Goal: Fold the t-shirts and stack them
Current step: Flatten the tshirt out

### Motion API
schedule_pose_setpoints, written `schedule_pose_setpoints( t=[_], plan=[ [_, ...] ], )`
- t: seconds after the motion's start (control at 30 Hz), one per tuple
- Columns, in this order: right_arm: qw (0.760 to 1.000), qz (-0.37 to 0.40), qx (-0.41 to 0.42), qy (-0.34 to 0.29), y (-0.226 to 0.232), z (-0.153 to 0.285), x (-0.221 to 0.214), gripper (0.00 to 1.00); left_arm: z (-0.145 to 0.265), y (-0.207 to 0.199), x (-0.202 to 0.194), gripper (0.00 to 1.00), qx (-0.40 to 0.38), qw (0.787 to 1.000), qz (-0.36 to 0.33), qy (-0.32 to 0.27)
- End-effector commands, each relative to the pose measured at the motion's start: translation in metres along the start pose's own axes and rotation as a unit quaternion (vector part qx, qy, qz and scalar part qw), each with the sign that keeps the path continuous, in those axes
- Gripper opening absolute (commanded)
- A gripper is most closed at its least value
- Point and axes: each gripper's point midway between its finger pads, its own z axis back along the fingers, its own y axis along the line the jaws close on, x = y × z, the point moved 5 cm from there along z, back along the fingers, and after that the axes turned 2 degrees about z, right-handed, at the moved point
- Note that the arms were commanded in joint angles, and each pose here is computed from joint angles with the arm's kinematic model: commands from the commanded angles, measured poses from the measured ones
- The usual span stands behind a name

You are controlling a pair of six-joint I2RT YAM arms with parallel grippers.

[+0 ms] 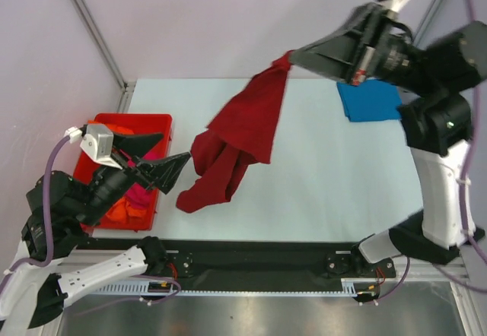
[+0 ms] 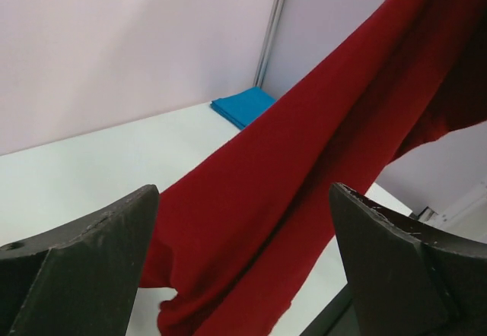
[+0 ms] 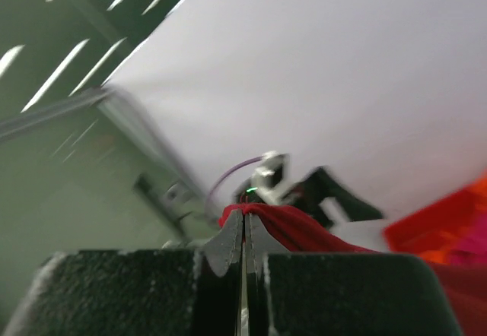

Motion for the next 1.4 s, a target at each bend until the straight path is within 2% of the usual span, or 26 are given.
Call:
schedule_pose_setpoints(
  t=[0.0,0.1,0.13,0.17,0.2,0.27,0.3,0.4,0.5,0.57,0.6,0.67,0.73,0.77,0.83,0.9,0.93,1.0,1.03,1.1,1.17,1.23,1.27,1.3,1.33,1.37],
  plan=[
    [0.992,0.072,-0.102,-0.034,0.006,0.063,0.007,0.00,-0.007,0.001,0.005,0.99,0.015,1.000,-0.001,0.009],
    [0.958,0.072,-0.267,-0.072,-0.070,0.113,0.015,0.00,-0.016,-0.002,0.002,0.98,0.013,1.000,-0.011,0.026],
    [0.933,0.050,-0.341,-0.102,-0.112,0.148,0.023,0.00,-0.018,-0.003,0.000,0.98,0.011,0.999,-0.012,0.028],
    [0.920,0.048,-0.378,-0.094,-0.135,0.165,0.020,0.00,-0.020,-0.003,-0.002,0.98,0.009,0.999,-0.014,0.033],
    [0.892,0.040,-0.437,-0.107,-0.163,0.183,0.024,0.00,-0.022,-0.005,-0.005,0.98,0.004,0.999,-0.013,0.038],
    [0.861,0.029,-0.502,-0.071,-0.218,0.210,0.030,0.00,-0.027,-0.007,-0.015,0.98,-0.005,0.999,-0.011,0.048],
    [0.830,0.028,-0.552,-0.076,-0.239,0.227,0.033,0.00,-0.029,-0.008,-0.019,0.98,-0.007,0.998,-0.007,0.054],
    [0.772,-0.017,-0.633,-0.052,-0.313,0.270,0.027,0.06,-0.038,-0.009,-0.041,0.97,-0.009,0.996,-0.006,0.086],
    [0.745,-0.057,-0.664,-0.036,-0.371,0.296,0.025,0.09,-0.049,-0.004,-0.063,0.96,0.017,0.993,0.010,0.119],
    [0.733,-0.065,-0.677,-0.033,-0.395,0.305,0.031,0.10,-0.057,-0.008,-0.074,0.93,0.012,0.990,0.016,0.138],
    [0.705,-0.070,-0.705,-0.027,-0.415,0.316,0.039,0.13,-0.059,-0.008,-0.079,0.92,0.018,0.989,0.030,0.145],
    [0.668,-0.079,-0.740,-0.016,-0.431,0.331,0.047,0.33,-0.066,-0.006,-0.090,0.91,0.035,0.985,0.036,0.164],
    [0.648,-0.076,-0.758,0.002,-0.427,0.328,0.048,0.40,-0.069,-0.004,-0.094,0.91,0.049,0.983,0.040,0.171],
    [0.627,-0.081,-0.774,0.037,-0.421,0.326,0.035,0.54,-0.070,-0.002,-0.096,0.91,0.055,0.982,0.040,0.173],
    [0.591,-0.060,-0.799,0.094,-0.408,0.302,0.011,0.62,-0.071,0.002,-0.101,0.91,0.075,0.980,0.040,0.181],
    [0.576,-0.036,-0.805,0.137,-0.395,0.281,-0.016,0.68,-0.070,0.011,-0.105,0.90,0.109,0.976,0.043,0.183],
    [0.592,-0.027,-0.784,0.184,-0.377,0.255,-0.056,0.71,-0.069,0.015,-0.110,0.89,0.123,0.973,0.043,0.192],
    [0.641,-0.021,-0.745,0.186,-0.366,0.220,-0.088,0.72,-0.068,0.021,-0.115,0.87,0.148,0.967,0.056,0.201],
    [0.666,-0.021,-0.711,0.224,-0.350,0.198,-0.125,0.72,-0.067,0.024,-0.121,0.84,0.157,0.963,0.060,0.211],
    [0.673,-0.029,-0.700,0.237,-0.336,0.182,-0.156,0.71,-0.065,0.030,-0.133,0.81,0.177,0.954,0.077,0.228],
    [0.703,-0.033,-0.653,0.281,-0.317,0.161,-0.208,0.69,-0.065,0.031,-0.144,0.76,0.182,0.948,0.092,0.245],
    [0.714,-0.064,-0.636,0.286,-0.303,0.151,-0.241,0.66,-0.068,0.037,-0.162,0.74,0.191,0.941,0.107,0.259],
    [0.716,-0.077,-0.618,0.314,-0.299,0.151,-0.271,0.64,-0.071,0.038,-0.174,0.74,0.184,0.935,0.118,0.279],
    [0.718,-0.081,-0.621,0.305,-0.291,0.154,-0.276,0.63,-0.073,0.049,-0.186,0.74,0.205,0.926,0.135,0.286],
    [0.712,-0.104,-0.629,0.295,-0.288,0.156,-0.286,0.63,-0.075,0.054,-0.194,0.75,0.210,0.921,0.147,0.292],
    [0.697,-0.122,-0.636,0.307,-0.289,0.170,-0.308,0.63,-0.076,0.055,-0.216,0.77,0.198,0.909,0.167,0.327]
  ],
)
